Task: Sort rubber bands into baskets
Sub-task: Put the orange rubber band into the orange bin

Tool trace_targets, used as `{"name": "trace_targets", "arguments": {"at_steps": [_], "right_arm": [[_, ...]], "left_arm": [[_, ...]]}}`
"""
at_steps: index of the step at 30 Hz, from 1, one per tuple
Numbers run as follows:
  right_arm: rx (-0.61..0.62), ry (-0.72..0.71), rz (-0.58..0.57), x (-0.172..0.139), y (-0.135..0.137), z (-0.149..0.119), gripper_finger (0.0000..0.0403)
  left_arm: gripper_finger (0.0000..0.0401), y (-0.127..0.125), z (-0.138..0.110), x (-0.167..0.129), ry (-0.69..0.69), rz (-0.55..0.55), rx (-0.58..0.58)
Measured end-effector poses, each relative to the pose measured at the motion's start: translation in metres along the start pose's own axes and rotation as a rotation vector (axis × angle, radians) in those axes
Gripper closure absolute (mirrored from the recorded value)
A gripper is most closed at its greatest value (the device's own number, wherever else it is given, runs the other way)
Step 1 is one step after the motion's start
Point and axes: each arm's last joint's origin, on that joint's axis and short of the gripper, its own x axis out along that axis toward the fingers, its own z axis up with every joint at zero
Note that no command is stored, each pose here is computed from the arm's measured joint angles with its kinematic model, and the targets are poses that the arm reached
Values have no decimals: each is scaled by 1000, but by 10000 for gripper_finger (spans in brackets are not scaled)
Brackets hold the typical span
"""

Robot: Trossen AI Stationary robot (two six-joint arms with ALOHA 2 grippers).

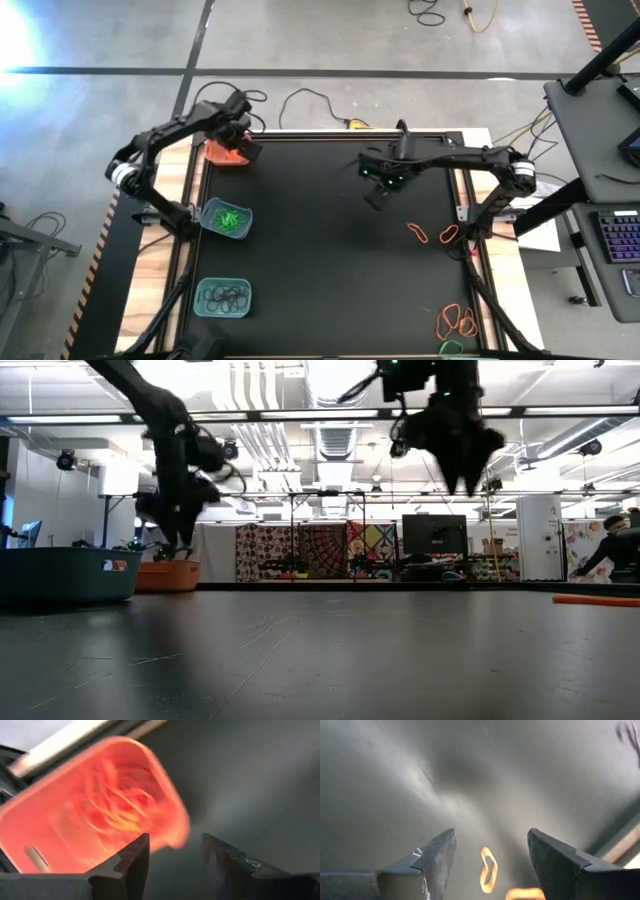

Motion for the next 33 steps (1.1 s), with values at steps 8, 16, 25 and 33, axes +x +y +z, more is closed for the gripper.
{"name": "trace_targets", "arguments": {"at_steps": [8, 16, 25, 33], "right_arm": [[-22, 217, 55, 14, 13, -28, 165], [1, 479, 4, 85, -4, -55, 165], [29, 476, 71, 137, -13, -64, 165], [-36, 471, 57, 170, -24, -69, 174]], "left_arm": [[237, -29, -5, -77, -151, -139, 195], [236, -80, 5, -114, -506, -433, 326], [236, -133, 2, -116, -660, -564, 495], [236, -149, 2, -111, -642, -586, 526]]}}
